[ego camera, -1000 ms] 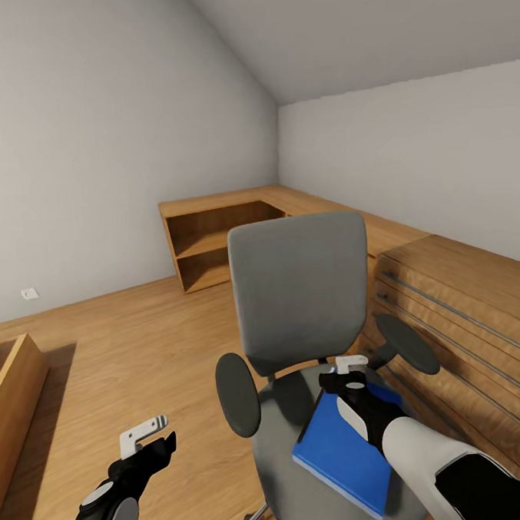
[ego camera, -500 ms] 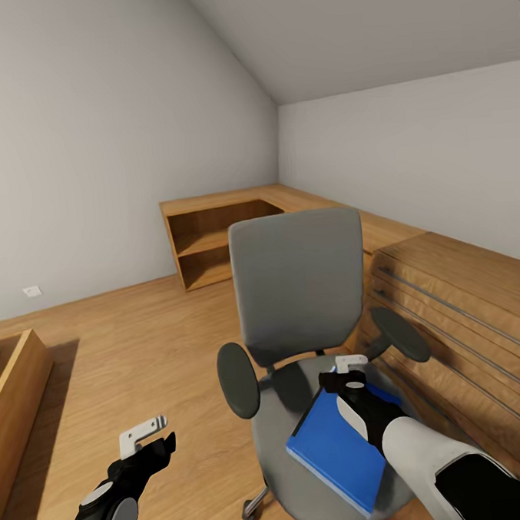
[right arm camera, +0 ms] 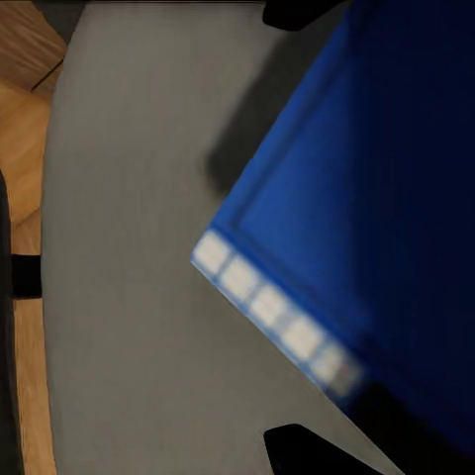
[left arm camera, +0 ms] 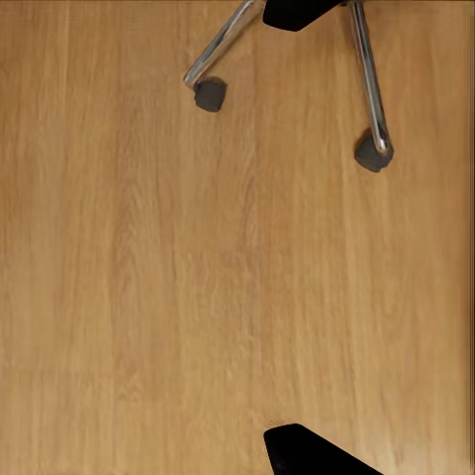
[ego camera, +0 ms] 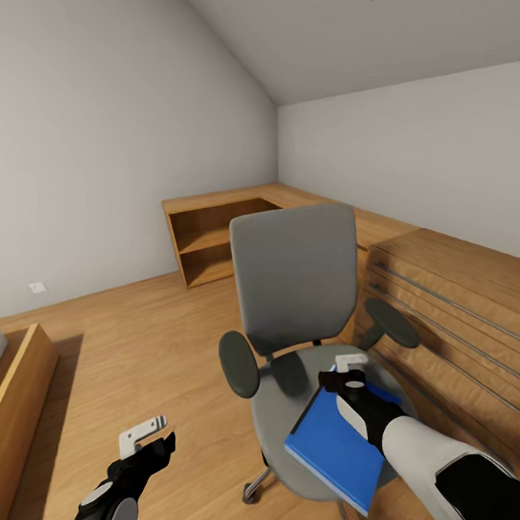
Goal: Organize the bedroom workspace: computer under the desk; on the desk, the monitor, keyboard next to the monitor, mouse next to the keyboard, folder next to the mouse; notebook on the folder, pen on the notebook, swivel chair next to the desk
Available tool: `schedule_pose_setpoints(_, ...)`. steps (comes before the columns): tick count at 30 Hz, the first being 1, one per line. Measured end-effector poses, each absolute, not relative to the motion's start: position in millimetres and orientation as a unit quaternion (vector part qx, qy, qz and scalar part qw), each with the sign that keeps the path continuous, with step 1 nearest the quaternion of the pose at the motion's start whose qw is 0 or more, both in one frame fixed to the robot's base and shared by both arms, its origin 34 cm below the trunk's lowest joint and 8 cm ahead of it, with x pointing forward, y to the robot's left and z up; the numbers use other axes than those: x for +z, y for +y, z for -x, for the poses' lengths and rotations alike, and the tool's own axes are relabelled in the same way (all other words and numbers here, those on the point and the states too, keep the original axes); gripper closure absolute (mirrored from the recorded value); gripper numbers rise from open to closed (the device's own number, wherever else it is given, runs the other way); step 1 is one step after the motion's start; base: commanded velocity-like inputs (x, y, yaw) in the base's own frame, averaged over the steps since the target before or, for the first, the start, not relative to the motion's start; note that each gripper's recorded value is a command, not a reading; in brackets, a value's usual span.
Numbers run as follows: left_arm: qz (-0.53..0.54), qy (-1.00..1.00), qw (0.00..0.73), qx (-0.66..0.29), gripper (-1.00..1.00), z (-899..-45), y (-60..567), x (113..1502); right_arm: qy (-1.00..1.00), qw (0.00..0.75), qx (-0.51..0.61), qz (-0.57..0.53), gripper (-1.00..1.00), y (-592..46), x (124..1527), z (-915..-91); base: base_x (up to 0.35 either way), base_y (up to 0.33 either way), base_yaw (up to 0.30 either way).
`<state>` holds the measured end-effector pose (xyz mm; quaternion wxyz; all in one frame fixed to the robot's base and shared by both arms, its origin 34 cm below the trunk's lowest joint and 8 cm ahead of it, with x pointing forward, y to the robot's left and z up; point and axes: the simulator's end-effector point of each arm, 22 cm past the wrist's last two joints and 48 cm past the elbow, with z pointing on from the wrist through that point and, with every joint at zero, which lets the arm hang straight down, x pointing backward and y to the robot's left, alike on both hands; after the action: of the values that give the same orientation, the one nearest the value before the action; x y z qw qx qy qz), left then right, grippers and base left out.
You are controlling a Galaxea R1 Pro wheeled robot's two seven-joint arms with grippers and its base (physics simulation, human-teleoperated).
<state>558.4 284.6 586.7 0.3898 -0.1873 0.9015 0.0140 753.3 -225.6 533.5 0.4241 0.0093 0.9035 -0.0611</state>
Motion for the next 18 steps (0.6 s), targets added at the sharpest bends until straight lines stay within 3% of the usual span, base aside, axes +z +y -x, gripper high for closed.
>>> schedule_pose_setpoints(9,0.187,0.901,0.39,0.014,-1.0,-558.4,284.6,586.8,0.903,0.424,-0.059,-0.012,-1.0,-225.2,533.7,-753.5,-0.032,0.0,0.0)
schedule_pose_setpoints(18,0.195,0.9,0.39,0.018,-1.0,-558.0,292.3,587.0,0.904,0.422,-0.061,-0.01,-1.0,-226.0,531.8,-752.0,-0.122,0.0,0.0)
